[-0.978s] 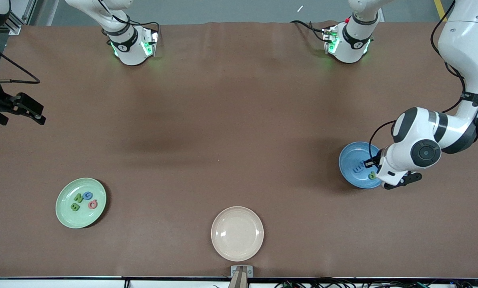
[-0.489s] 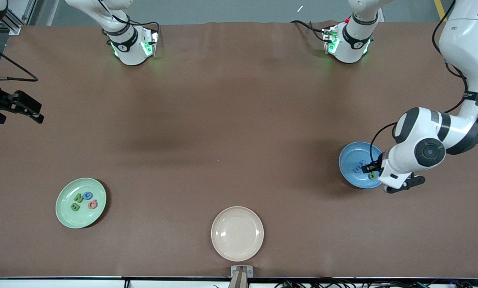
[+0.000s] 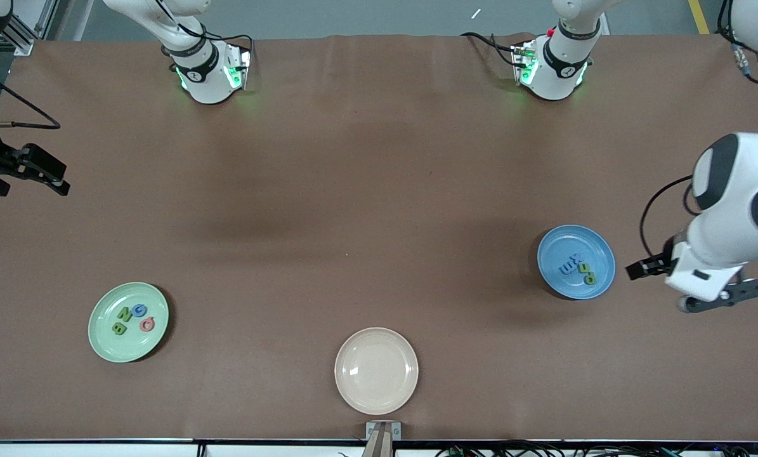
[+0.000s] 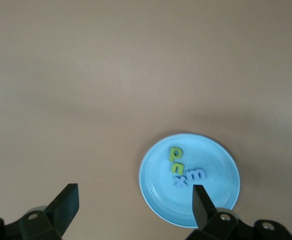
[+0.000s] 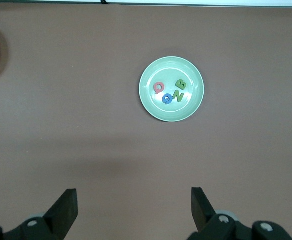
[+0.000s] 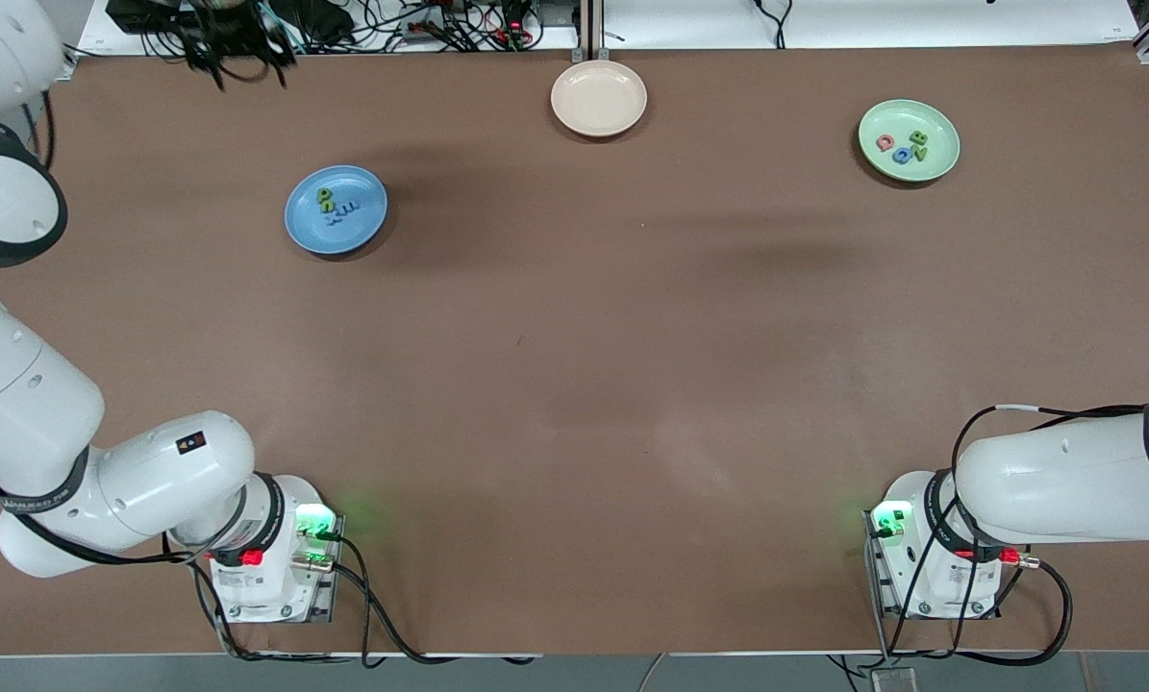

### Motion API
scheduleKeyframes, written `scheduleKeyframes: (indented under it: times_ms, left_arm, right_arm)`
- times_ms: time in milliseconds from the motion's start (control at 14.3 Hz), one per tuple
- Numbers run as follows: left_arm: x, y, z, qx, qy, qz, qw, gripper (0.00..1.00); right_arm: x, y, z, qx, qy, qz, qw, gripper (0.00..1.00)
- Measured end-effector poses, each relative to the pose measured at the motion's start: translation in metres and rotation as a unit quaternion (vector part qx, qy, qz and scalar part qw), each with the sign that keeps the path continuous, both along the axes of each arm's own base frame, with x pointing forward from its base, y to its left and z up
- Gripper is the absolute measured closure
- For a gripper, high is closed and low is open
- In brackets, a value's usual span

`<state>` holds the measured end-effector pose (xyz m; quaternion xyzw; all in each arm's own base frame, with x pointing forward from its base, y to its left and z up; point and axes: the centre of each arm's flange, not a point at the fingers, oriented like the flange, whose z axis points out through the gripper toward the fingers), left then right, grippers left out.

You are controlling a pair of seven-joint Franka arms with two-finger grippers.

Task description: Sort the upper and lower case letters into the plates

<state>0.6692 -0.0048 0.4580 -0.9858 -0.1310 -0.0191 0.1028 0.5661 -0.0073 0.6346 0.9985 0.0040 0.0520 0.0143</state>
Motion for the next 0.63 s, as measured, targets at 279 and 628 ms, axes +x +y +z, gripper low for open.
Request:
scheduleKeyframes:
  times_ms: [279, 628]
  left_arm:
    - [-0.010, 0.001, 0.066, 0.011, -0.038, 0.012, 0.999, 0.00]
    - [-0.047, -0.021, 0.140, -0.002, -0.047, -0.022, 0.999, 0.00]
  right_arm:
    - [0.000, 0.000, 0.000, 0.000, 0.000, 0.000, 1.000, 0.00]
    - [0.000, 0.000, 0.000, 0.000, 0.000, 0.000, 1.000, 0.00]
